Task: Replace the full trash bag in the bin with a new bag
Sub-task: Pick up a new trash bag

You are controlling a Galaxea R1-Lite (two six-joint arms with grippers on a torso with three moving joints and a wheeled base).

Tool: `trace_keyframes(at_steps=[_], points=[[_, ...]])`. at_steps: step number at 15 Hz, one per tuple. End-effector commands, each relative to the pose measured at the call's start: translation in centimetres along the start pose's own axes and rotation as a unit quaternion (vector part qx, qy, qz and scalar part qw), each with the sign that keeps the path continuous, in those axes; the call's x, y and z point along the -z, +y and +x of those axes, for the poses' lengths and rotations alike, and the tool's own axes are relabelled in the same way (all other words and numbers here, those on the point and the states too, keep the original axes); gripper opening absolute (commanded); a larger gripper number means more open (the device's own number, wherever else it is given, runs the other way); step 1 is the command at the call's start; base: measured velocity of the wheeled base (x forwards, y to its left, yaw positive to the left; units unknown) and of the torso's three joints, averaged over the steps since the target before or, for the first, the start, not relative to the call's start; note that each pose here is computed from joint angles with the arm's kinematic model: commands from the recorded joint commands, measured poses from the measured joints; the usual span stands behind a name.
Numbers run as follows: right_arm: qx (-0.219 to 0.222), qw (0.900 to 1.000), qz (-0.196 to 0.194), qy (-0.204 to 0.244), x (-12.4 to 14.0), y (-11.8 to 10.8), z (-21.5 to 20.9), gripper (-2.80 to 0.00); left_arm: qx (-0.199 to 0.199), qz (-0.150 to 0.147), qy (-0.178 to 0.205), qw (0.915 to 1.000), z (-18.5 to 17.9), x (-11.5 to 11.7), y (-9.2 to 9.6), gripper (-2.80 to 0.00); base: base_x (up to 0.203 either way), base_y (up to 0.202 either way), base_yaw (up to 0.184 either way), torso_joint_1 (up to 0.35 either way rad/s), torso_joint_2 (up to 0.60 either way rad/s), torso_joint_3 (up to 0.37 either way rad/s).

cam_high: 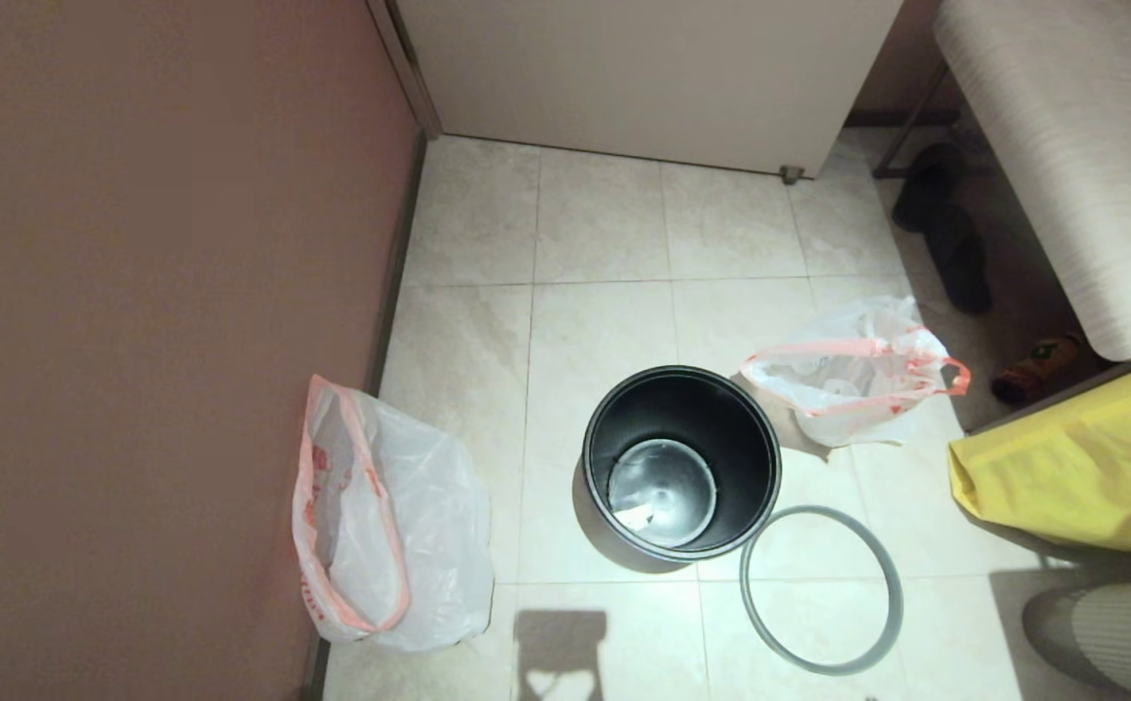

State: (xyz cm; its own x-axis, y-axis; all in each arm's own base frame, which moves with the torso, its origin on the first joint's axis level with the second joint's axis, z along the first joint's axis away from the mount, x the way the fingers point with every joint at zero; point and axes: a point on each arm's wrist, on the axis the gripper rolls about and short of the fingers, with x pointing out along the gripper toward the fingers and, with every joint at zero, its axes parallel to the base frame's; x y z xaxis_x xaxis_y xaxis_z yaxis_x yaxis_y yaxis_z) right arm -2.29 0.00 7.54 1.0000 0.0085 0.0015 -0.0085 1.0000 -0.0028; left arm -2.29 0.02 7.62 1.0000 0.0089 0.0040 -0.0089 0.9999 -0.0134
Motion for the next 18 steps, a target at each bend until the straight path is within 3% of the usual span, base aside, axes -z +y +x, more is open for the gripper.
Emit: trace_keyframes(at_steps=[1,18], points=[[0.000,1.000,0.000,0.001,-0.01,0.00,0.01,-2.80,0.000,0.000,0.000,1.0000,0.00,0.00,0.00,-2.80,0.000,0.000,0.000,0.000,0.00,0.000],[0.000,1.000,0.000,0.001,-0.01,0.00,0.01,-2.80,0.001,0.001,0.000,1.0000,0.00,0.02,0.00,-2.80,0.000,0.000,0.000,0.000,0.00,0.000]])
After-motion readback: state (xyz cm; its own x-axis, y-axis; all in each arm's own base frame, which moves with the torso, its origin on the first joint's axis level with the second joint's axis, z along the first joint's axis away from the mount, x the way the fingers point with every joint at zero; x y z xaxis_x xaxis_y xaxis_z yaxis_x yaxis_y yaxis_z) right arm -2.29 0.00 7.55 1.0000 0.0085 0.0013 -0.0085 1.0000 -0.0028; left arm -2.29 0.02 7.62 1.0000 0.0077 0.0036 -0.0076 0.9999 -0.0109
